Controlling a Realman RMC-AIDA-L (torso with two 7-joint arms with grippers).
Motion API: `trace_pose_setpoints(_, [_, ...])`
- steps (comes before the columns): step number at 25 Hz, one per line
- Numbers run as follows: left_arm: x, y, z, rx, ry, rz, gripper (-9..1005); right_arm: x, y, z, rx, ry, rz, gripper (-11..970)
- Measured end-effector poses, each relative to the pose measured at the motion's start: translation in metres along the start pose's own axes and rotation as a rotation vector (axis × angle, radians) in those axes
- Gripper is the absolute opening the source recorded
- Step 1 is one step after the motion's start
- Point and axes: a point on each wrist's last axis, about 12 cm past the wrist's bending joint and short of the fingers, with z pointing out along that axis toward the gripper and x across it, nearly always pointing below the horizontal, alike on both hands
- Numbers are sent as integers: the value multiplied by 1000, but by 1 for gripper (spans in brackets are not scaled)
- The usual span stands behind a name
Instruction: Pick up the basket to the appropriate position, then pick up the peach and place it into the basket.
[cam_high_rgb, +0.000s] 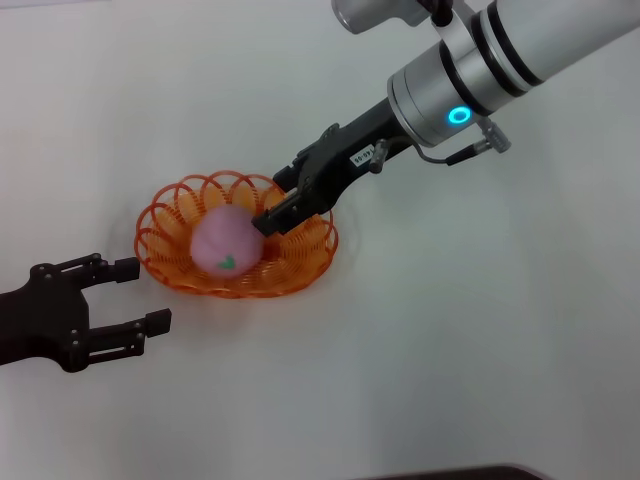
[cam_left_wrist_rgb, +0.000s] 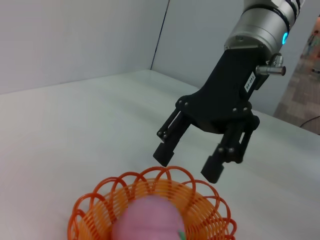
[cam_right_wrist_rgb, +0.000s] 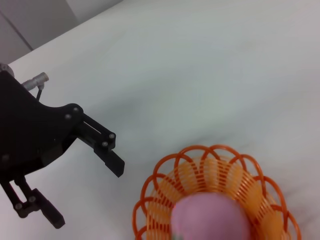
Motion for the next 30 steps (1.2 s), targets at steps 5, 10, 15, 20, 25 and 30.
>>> trace_pose_setpoints(5, [0,0,0,1,6,4,791,7,0,-1,-15,-12,-9,724])
trace_pose_setpoints(10, [2,-2,-1,12,16,12,791,26,3,-15,-92,-106,-56,928])
trace_pose_setpoints(15, [5,-4,-4,22,18,4,792,60,5,-43,-100,-208,-115,924])
trace_pose_setpoints(20, [7,-7,-6,25,11,-6,791,96,9,-60,-64,-250,-124,924])
trace_pose_setpoints(25, [6,-8,-10,28,-11,-10,791,127,16,-71,-58,-305,-139,925])
trace_pose_setpoints(30, [6,-10,-9,46,-16,-17,792,151,20,-74,-30,-329,-174,925])
